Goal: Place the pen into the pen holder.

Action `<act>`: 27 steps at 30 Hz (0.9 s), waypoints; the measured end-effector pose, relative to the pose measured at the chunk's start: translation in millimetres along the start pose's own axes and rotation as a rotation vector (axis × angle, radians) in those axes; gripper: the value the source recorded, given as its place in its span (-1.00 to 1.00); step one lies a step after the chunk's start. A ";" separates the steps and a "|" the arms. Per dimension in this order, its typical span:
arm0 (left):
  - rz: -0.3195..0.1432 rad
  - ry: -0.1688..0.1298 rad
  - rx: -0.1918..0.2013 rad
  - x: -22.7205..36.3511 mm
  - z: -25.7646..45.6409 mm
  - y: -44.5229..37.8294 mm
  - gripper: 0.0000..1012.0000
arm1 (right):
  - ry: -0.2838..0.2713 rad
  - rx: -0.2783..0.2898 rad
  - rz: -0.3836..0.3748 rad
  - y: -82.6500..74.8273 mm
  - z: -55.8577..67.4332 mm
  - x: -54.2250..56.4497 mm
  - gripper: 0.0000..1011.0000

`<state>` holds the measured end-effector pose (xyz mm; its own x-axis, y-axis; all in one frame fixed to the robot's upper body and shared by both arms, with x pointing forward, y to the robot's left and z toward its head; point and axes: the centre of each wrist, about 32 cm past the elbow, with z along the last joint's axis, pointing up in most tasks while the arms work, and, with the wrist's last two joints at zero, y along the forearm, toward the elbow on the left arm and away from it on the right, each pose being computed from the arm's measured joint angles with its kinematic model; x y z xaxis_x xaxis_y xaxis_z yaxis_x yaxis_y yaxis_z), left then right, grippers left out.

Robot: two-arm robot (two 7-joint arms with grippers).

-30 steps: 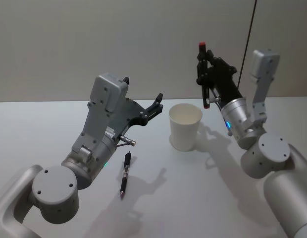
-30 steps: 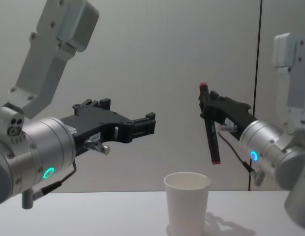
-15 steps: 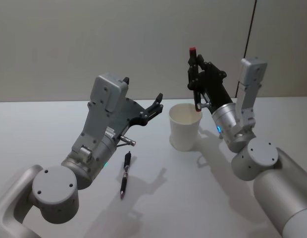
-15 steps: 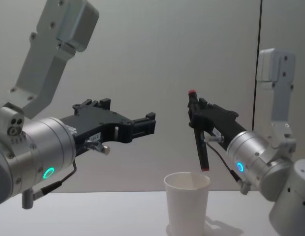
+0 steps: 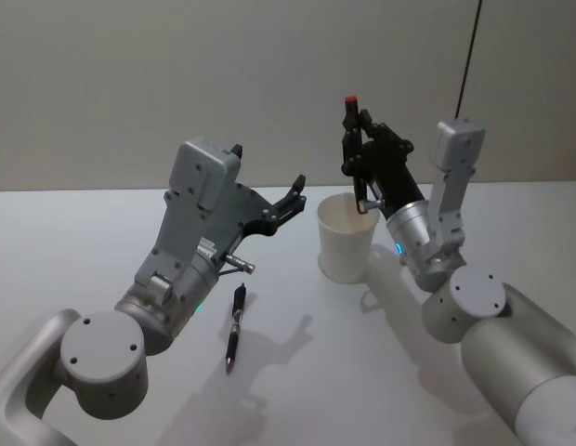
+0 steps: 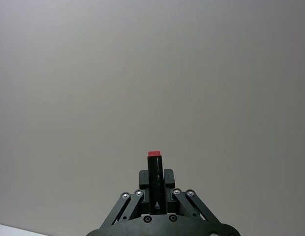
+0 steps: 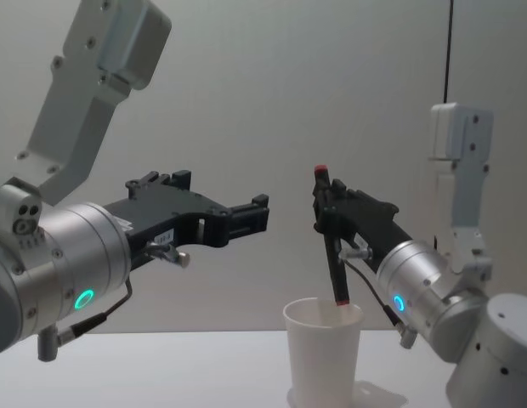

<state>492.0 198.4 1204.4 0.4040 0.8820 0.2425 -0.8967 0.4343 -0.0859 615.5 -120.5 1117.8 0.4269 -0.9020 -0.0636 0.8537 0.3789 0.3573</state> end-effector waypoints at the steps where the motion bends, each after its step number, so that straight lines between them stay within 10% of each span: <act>1: 0.000 0.000 0.000 0.0 0.0 0.0 0.98 | -0.001 -0.001 0.001 0.1 -1.7 -0.6 -0.69; 18: 0.000 0.000 0.000 0.0 0.0 0.0 0.98 | -0.023 -0.009 0.005 -1.7 -13.8 -3.1 -0.69; 27: 0.000 0.000 0.000 0.0 0.0 0.0 0.98 | -0.033 -0.019 0.006 -4.2 -17.6 -3.0 -0.18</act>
<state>492.0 198.4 1204.4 0.4040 0.8820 0.2425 -0.8967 0.4343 -0.0858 615.9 -115.8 1100.0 0.4219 -0.9061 -0.0305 0.8568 0.3875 0.3402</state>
